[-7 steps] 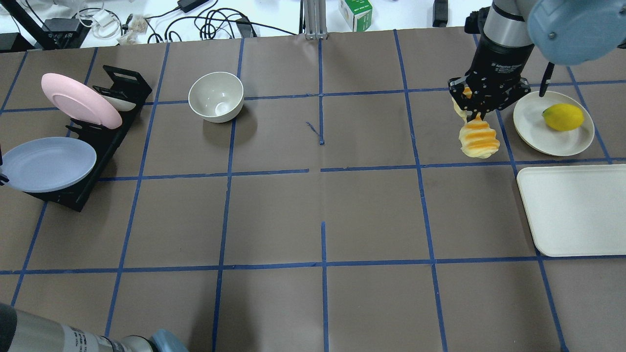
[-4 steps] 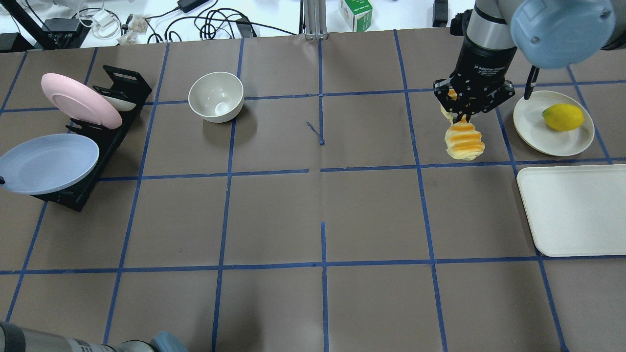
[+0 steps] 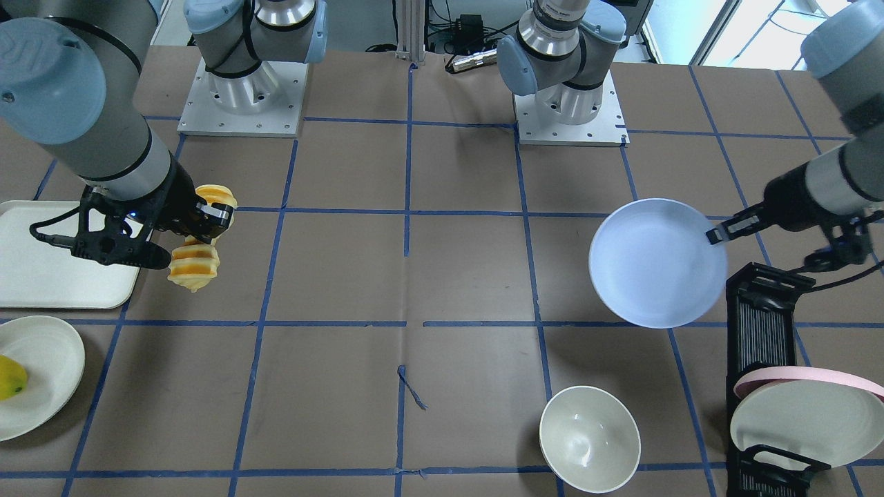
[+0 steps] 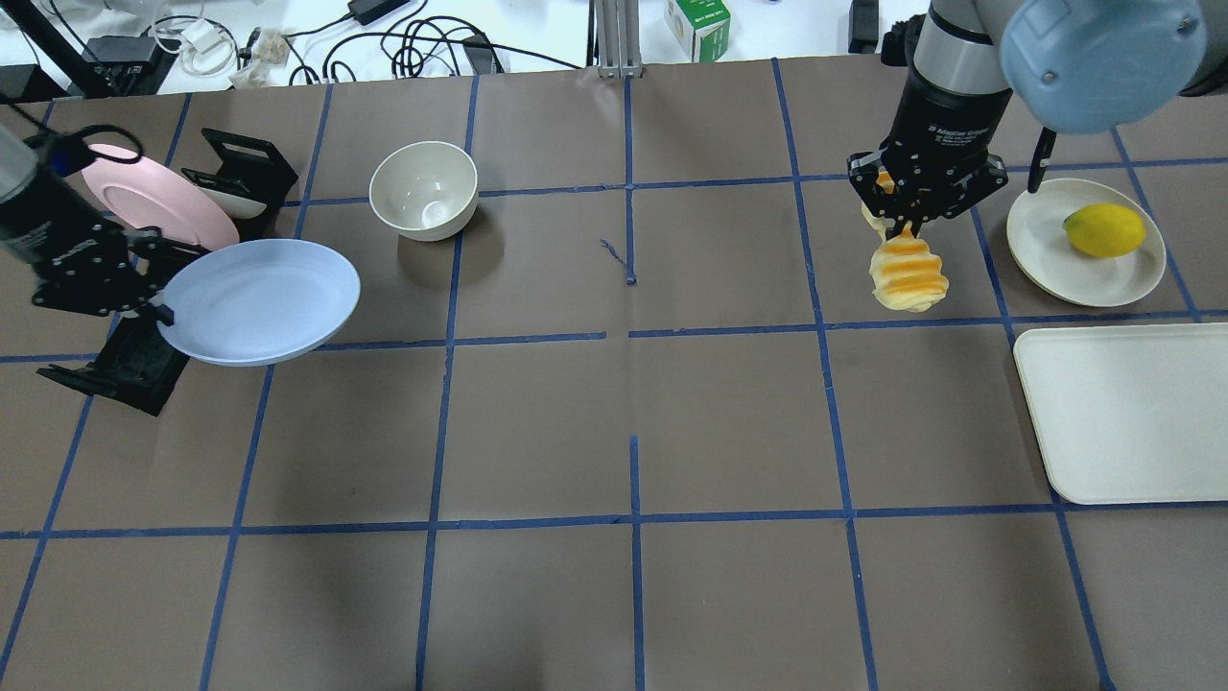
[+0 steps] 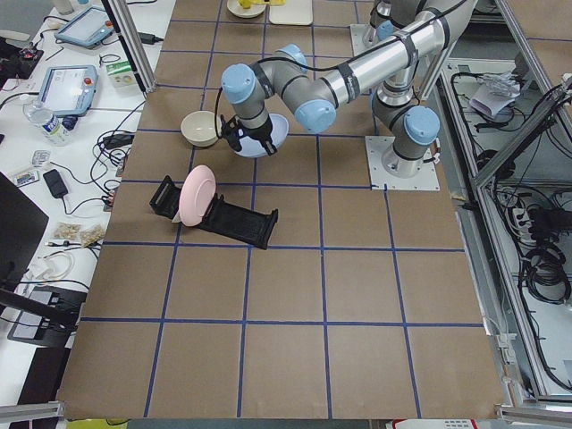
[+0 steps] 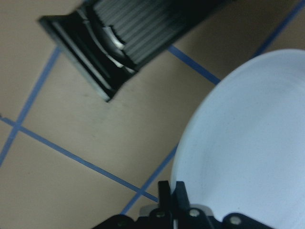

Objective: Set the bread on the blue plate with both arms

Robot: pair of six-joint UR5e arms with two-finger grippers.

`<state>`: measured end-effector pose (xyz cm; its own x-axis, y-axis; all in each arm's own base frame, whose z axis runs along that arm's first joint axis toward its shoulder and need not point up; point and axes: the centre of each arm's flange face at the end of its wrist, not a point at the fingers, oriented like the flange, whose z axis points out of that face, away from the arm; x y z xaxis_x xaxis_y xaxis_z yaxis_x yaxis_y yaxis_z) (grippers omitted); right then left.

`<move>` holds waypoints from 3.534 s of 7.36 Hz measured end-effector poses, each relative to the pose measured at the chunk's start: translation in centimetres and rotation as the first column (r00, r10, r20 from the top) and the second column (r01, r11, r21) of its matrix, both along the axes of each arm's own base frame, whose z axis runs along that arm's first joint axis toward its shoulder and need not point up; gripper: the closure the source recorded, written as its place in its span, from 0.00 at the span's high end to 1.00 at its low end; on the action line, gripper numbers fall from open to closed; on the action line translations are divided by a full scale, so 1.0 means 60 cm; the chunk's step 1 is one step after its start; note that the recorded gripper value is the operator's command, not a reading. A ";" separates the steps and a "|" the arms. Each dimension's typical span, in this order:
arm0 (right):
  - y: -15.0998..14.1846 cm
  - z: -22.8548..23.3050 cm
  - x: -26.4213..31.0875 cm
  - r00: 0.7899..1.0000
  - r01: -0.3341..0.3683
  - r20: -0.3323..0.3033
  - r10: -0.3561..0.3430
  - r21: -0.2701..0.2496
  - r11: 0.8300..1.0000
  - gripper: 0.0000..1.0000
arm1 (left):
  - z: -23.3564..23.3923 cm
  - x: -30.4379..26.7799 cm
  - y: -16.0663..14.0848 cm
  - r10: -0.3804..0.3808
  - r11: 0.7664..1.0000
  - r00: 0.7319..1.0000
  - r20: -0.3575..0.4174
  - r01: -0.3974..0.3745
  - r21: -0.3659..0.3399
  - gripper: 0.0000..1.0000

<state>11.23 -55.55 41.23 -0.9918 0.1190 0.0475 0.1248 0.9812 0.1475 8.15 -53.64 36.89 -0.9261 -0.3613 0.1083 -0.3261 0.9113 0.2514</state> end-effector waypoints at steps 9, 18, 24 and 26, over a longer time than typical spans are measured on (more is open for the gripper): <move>-0.024 -0.026 -0.004 0.998 -0.024 0.049 0.025 -0.019 1.000 0.02 | -0.288 -0.527 -0.006 -0.267 0.933 0.957 -0.116 0.226 -0.280 1.00; -0.064 -0.243 0.329 0.987 -0.053 0.142 0.076 -0.160 0.986 0.25 | 0.135 -0.454 -0.023 -0.343 0.892 0.917 0.202 0.385 -0.238 1.00; -0.039 -0.317 0.381 0.990 0.024 0.144 -0.003 -0.148 0.989 1.00 | 0.188 -0.444 0.007 -0.323 0.895 0.923 0.210 0.370 -0.248 1.00; -0.032 -0.245 0.341 0.992 0.000 0.126 0.017 -0.137 0.991 1.00 | 0.189 -0.443 0.015 -0.326 0.899 0.923 0.207 0.370 -0.234 1.00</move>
<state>31.70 -57.50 26.50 -0.9897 0.1075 -0.0949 0.1054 0.9941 0.0265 -18.45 -52.73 48.26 -1.0000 0.0084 -0.0040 0.0085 0.9991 -0.0420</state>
